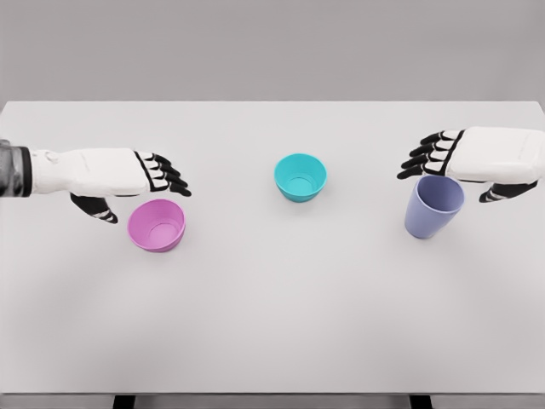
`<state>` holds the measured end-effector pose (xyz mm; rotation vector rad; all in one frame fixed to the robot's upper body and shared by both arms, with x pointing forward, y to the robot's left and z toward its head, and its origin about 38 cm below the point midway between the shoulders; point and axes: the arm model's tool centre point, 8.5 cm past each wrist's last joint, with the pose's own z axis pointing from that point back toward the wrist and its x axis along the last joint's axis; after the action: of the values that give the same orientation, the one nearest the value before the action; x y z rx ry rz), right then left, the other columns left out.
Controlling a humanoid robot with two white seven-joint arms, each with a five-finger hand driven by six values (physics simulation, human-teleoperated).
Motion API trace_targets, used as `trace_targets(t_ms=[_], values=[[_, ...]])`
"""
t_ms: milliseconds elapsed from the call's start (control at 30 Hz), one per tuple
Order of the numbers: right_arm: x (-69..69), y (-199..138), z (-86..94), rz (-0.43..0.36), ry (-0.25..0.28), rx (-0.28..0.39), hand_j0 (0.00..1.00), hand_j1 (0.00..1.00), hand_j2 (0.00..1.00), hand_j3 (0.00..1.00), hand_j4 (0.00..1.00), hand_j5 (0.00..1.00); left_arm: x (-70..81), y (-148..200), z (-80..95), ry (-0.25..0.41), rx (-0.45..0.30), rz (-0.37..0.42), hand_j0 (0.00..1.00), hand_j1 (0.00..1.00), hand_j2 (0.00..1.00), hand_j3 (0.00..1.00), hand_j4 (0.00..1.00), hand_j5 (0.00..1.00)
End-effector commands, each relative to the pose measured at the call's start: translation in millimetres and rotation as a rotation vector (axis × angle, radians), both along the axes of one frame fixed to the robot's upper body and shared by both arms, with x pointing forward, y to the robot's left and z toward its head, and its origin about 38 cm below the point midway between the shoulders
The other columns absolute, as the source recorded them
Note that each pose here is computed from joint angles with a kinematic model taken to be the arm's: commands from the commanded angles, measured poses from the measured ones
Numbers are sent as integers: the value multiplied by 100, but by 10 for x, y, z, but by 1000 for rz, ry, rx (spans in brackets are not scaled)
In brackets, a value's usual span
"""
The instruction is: Stacking bowl and cup with both arms
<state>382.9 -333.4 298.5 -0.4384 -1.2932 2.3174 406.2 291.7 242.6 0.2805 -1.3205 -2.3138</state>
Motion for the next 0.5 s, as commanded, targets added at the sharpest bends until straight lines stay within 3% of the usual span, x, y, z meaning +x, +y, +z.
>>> trace_targets(t_ms=[0,300,467], values=[[-7,4,-4,0,4,3,100,100,100,100,100,100,-42,38,-94,30,23,2,100,100,100,100,100,100],[7,-8,61,-4,-14,5,100,100,100,100,100,100,-105,57,-241,74,51,-4,100,100,100,100,100,100],[4,-3,57,-2,-13,4,100,100,100,100,100,100,-112,35,-234,89,21,-5,100,100,100,100,100,100]])
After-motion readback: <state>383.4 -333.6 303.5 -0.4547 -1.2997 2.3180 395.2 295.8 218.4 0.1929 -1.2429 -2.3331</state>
